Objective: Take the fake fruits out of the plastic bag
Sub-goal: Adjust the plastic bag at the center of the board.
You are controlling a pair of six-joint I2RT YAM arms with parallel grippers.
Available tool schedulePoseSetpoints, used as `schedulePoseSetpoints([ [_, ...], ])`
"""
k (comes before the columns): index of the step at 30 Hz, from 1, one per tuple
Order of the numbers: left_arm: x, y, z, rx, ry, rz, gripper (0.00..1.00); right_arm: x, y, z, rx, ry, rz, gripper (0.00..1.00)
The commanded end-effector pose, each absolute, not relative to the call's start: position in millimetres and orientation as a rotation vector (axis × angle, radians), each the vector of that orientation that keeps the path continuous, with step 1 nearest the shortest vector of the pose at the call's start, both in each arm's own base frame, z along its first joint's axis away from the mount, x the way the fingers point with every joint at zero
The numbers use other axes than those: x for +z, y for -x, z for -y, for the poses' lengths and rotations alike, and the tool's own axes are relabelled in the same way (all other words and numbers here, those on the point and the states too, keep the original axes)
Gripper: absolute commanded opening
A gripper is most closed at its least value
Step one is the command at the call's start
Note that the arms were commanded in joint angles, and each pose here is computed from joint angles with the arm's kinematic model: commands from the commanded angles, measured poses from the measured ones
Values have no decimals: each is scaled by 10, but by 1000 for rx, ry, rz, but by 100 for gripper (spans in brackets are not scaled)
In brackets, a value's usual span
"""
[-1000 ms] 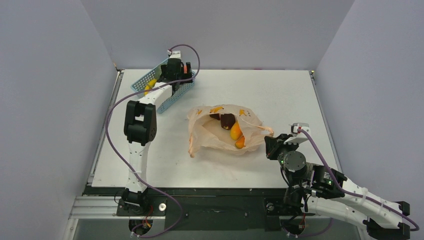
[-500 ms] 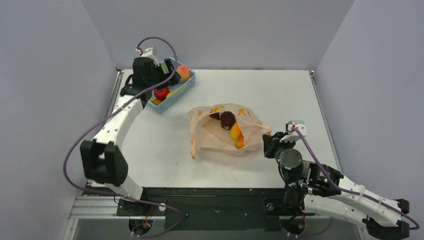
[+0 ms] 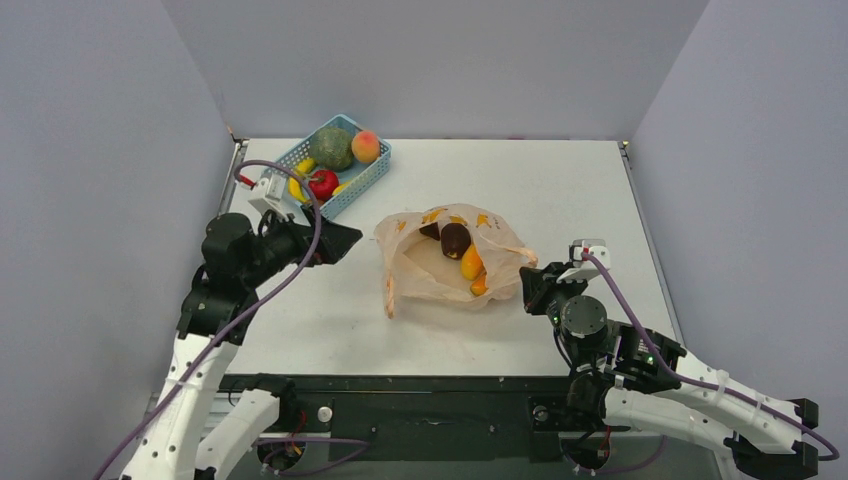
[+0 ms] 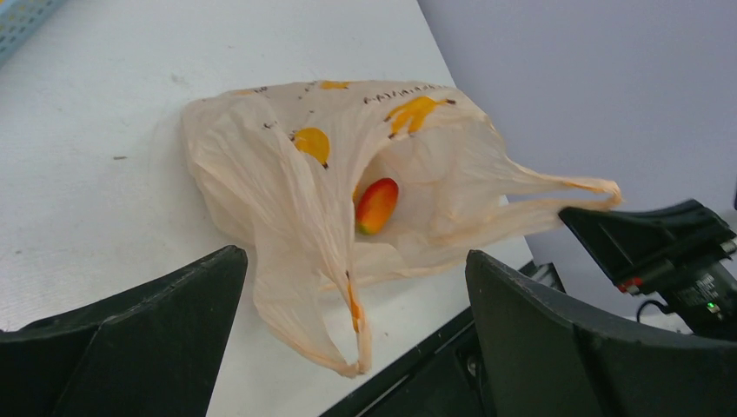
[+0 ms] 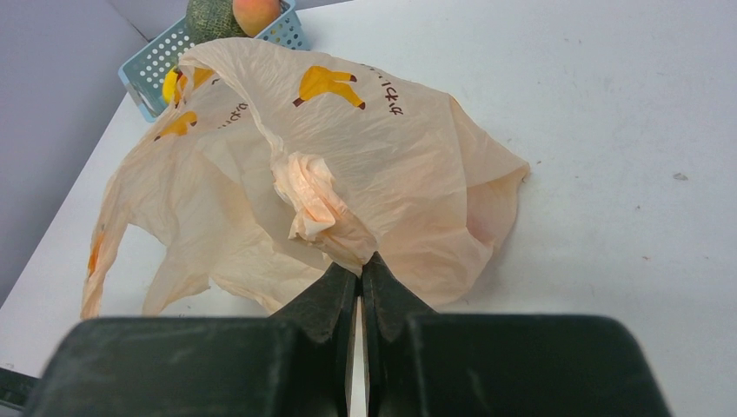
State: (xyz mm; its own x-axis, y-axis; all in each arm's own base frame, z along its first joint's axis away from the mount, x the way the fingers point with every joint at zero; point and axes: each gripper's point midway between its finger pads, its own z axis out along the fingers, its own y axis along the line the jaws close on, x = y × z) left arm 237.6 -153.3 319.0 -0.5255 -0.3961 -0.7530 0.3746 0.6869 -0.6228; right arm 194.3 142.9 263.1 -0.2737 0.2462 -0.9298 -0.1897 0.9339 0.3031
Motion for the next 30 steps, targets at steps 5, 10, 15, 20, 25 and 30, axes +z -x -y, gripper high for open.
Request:
schedulePoseSetpoints([
  [5, 3677, -1876, 2121, -1180, -157, -1814, 97, 2774, -1966, -1591, 474, -16, -1786, 0],
  [10, 3678, -1583, 2919, -1239, -342, -1796, 96, 2706, -1934, -1646, 498, -2, -1815, 0],
  [15, 3457, -1563, 3386, -1182, -410, -1795, 96, 2666, -1853, -1681, 560, 15, -1832, 0],
  [20, 2999, -1615, 3618, -1049, -379, -1856, 93, 2567, -1781, -1692, 599, 24, -1862, 0],
  [25, 2725, -1715, 3659, -1011, -313, -1856, 93, 2478, -1728, -1664, 641, -16, -1877, 0],
  [30, 2655, -1770, 3661, -1009, -272, -1839, 93, 2320, -1659, -1665, 691, -45, -1907, 0],
])
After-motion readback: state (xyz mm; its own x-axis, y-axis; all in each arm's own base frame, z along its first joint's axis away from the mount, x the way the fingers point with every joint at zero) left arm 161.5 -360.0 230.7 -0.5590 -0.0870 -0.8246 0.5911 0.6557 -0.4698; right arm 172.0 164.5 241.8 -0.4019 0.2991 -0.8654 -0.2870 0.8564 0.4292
